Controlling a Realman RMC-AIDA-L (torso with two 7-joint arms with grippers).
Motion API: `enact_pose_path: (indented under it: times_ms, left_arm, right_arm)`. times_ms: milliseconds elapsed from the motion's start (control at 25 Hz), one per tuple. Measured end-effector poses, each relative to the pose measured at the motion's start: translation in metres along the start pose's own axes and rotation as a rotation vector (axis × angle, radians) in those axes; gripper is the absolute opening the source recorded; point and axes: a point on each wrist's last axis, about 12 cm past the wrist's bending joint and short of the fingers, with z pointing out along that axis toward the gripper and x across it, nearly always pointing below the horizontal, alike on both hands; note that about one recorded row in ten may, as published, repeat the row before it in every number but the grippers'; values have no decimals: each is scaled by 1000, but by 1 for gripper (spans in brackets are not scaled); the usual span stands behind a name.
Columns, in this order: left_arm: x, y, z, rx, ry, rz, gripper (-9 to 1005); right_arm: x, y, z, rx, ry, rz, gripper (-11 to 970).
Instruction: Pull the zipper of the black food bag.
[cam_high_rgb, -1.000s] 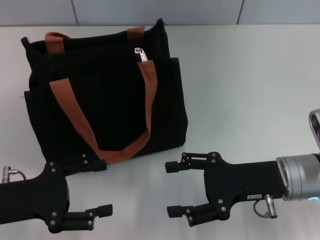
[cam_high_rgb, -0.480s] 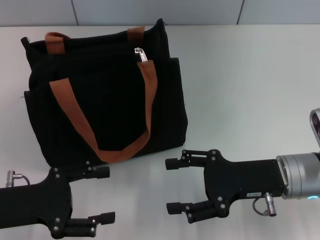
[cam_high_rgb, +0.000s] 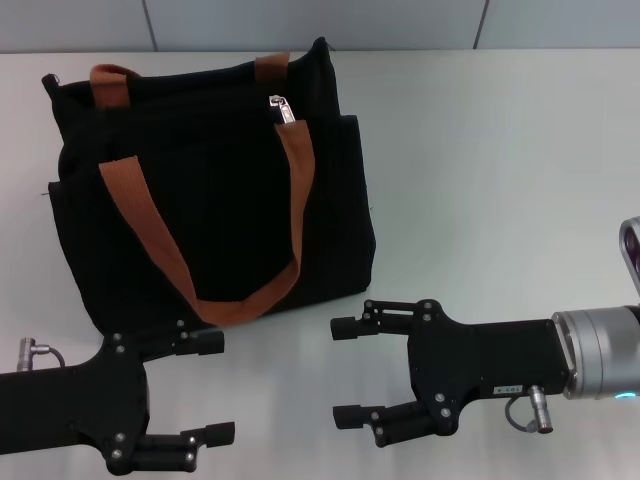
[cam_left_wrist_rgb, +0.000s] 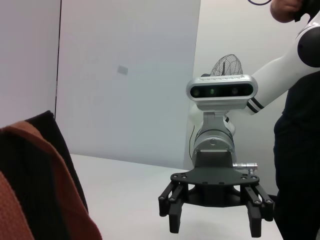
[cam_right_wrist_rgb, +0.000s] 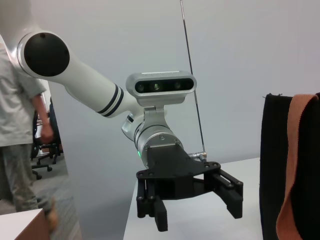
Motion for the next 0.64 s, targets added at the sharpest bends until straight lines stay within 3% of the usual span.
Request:
enact_pose_path:
  times_ms: [640]
  left_arm:
    - [0, 0, 2, 2, -3, 7, 832]
  right_arm:
    - [0, 0, 0, 9, -12, -5, 835]
